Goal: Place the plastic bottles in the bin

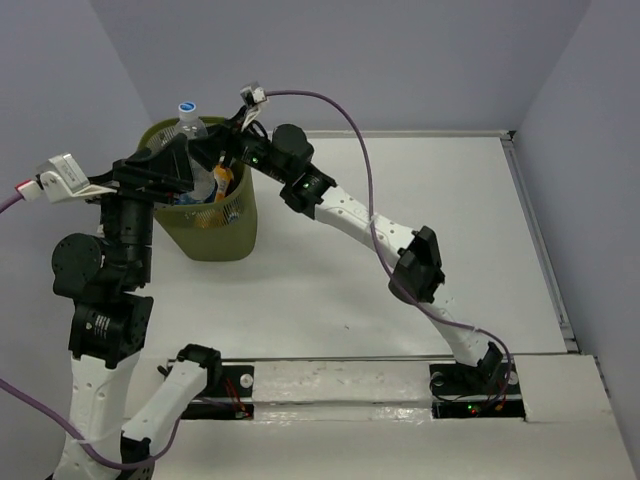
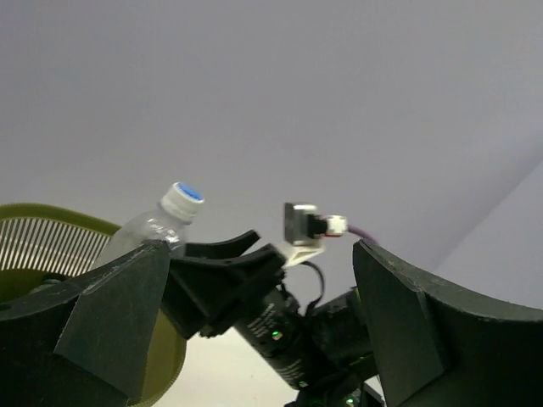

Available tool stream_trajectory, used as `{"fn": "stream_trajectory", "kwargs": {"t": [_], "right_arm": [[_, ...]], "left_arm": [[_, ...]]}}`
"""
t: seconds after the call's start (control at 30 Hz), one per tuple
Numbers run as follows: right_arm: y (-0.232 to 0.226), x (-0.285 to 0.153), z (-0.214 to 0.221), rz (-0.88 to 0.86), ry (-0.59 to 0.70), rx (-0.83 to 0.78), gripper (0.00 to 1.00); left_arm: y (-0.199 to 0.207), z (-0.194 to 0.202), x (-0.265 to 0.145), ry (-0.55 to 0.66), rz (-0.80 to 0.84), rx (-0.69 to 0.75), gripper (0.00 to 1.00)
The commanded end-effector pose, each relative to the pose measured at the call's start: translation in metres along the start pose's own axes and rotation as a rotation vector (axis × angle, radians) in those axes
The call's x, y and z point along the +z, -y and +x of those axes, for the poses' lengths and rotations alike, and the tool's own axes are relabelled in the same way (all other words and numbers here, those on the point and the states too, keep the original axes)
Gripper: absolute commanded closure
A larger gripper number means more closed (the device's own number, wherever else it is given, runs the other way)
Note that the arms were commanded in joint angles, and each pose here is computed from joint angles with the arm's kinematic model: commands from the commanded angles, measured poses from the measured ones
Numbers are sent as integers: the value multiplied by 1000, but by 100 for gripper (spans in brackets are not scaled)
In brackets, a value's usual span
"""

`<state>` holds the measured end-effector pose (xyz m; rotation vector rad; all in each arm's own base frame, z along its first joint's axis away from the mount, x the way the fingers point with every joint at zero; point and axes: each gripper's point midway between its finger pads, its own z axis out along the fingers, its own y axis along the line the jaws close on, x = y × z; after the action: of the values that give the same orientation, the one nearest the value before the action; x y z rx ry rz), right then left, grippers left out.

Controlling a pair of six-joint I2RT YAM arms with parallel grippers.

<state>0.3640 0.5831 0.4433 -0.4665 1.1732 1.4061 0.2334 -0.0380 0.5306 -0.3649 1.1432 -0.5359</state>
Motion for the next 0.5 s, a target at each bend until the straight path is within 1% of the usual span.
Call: {"fn": "stream_trajectory", "kwargs": {"t": [0.0, 0.03, 0.07, 0.1, 0.17, 0.2, 0.3, 0.37, 0.47], "right_arm": [[-3, 4, -16, 56, 57, 48, 66], [0, 4, -19, 71, 66, 42, 61], [1, 2, -24, 95, 70, 44, 52], [9, 1, -22, 139, 68, 43, 27], [25, -4, -27, 239, 83, 32, 7], [24, -6, -37, 254, 100, 17, 1], [27, -10, -47, 292, 112, -22, 0], [23, -13, -63, 308, 126, -50, 0], [17, -17, -74, 310, 107, -109, 0]], "left_arm": [[7, -7, 2, 25, 21, 28, 1], [7, -7, 2, 25, 21, 29, 1], [7, -7, 2, 25, 21, 29, 1], [7, -7, 2, 24, 18, 32, 1], [7, -11, 1, 27, 13, 33, 1], [7, -9, 3, 19, 9, 35, 1], [6, -7, 4, 9, 4, 32, 1], [8, -7, 4, 4, 9, 20, 1], [10, -4, 7, -12, 13, 13, 1]]}}
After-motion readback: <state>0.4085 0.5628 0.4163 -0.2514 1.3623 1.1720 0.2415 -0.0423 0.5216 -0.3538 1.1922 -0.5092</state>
